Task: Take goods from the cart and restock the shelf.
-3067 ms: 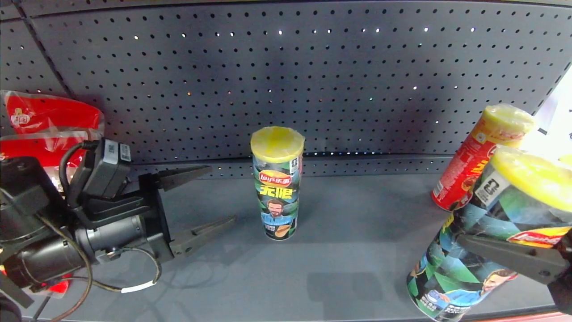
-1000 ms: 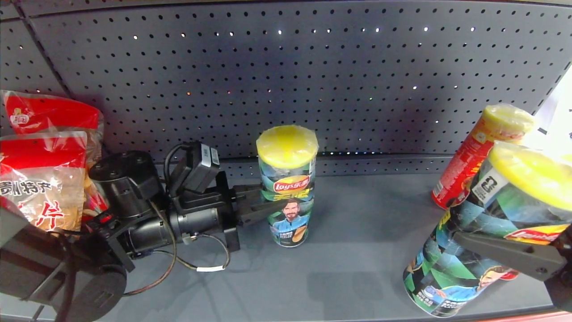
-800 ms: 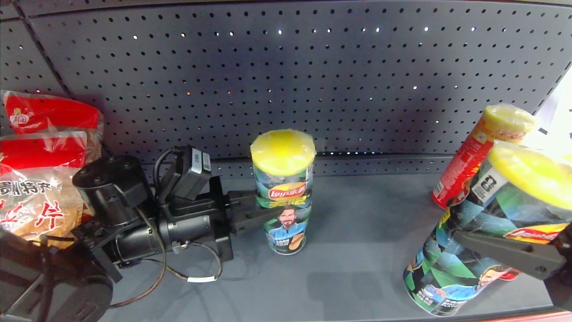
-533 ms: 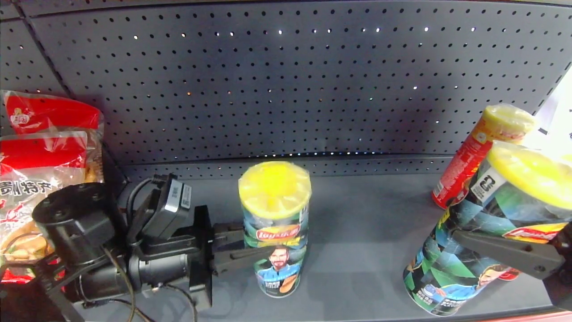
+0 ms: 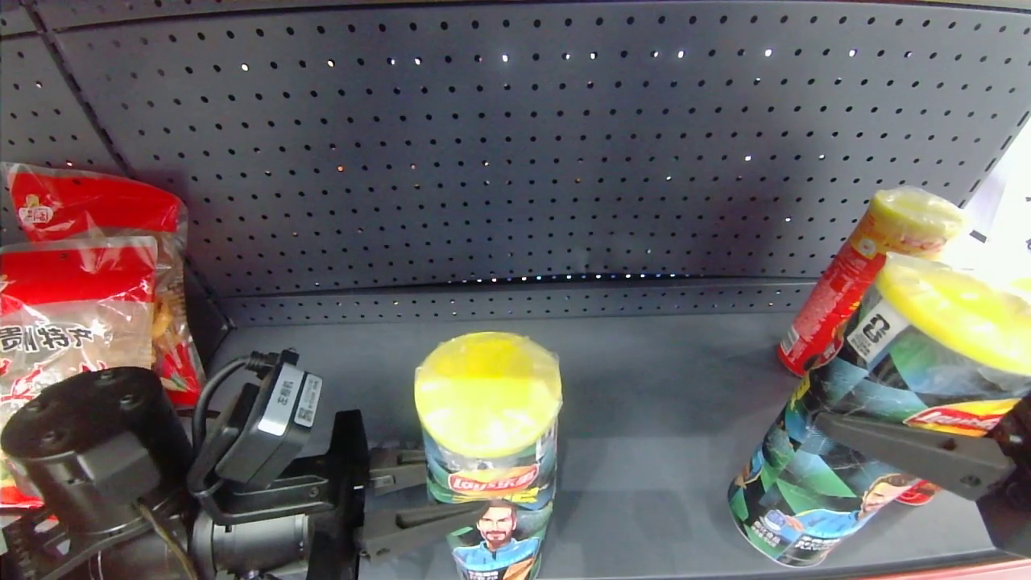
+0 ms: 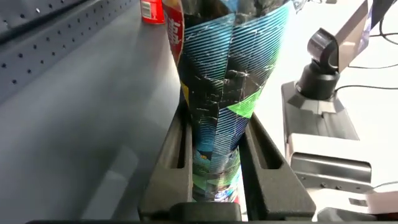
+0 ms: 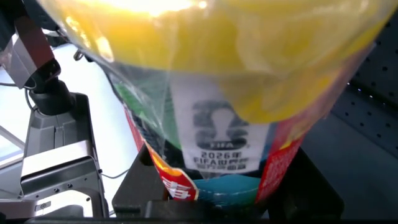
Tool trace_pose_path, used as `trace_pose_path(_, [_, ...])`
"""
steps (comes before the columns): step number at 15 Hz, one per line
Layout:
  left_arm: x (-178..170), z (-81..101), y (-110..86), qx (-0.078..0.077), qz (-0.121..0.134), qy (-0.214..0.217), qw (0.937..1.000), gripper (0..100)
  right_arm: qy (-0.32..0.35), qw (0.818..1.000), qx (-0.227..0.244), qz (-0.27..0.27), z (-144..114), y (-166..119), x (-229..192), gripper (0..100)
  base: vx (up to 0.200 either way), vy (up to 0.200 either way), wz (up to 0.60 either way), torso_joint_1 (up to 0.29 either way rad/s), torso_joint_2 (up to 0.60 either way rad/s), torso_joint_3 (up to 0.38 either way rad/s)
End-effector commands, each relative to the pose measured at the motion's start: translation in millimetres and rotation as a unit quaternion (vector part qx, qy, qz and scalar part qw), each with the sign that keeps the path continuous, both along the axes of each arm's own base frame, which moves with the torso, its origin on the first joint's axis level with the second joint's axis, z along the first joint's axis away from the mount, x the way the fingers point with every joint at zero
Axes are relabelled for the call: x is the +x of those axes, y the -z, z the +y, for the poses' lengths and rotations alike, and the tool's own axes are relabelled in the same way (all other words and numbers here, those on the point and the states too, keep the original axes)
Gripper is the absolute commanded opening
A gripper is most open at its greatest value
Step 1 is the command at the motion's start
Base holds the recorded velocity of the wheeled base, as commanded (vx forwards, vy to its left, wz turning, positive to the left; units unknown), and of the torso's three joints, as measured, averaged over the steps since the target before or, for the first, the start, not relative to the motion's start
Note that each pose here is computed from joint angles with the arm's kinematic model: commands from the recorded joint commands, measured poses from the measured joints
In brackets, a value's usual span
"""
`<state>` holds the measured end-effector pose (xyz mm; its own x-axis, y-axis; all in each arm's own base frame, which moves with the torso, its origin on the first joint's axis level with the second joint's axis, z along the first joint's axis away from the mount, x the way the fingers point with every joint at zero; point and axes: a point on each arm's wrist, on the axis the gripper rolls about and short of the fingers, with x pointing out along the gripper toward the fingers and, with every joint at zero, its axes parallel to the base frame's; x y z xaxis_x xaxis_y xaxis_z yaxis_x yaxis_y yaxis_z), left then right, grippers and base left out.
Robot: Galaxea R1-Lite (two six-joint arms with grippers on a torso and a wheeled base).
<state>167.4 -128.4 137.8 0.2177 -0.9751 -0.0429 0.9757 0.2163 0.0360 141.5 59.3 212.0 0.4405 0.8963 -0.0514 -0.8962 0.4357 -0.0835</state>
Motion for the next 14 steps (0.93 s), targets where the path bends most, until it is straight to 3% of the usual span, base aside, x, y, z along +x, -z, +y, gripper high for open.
trace_pose_path(1, [6.4,-3.3,-0.8,-0.002,0.000,-0.003,1.0000,0,-0.001,1.000,0.000,0.000,0.1,-0.1,-0.2,0,0.000,0.000,0.00,0.000,0.00,0.000])
trace_pose_path(4, [16.0,-9.5,-2.5,-0.006,-0.002,-0.003,1.0000,0,-0.001,1.000,0.000,0.000,0.0,0.3,-0.3,0,0.000,0.000,0.00,0.000,0.00,0.000])
trace_pose_path(14, [27.6,-16.6,12.3,0.011,0.021,-0.003,0.9997,0,-0.002,1.000,-0.001,0.003,0.7,1.3,1.1,0,0.000,0.000,0.00,0.000,0.00,0.000])
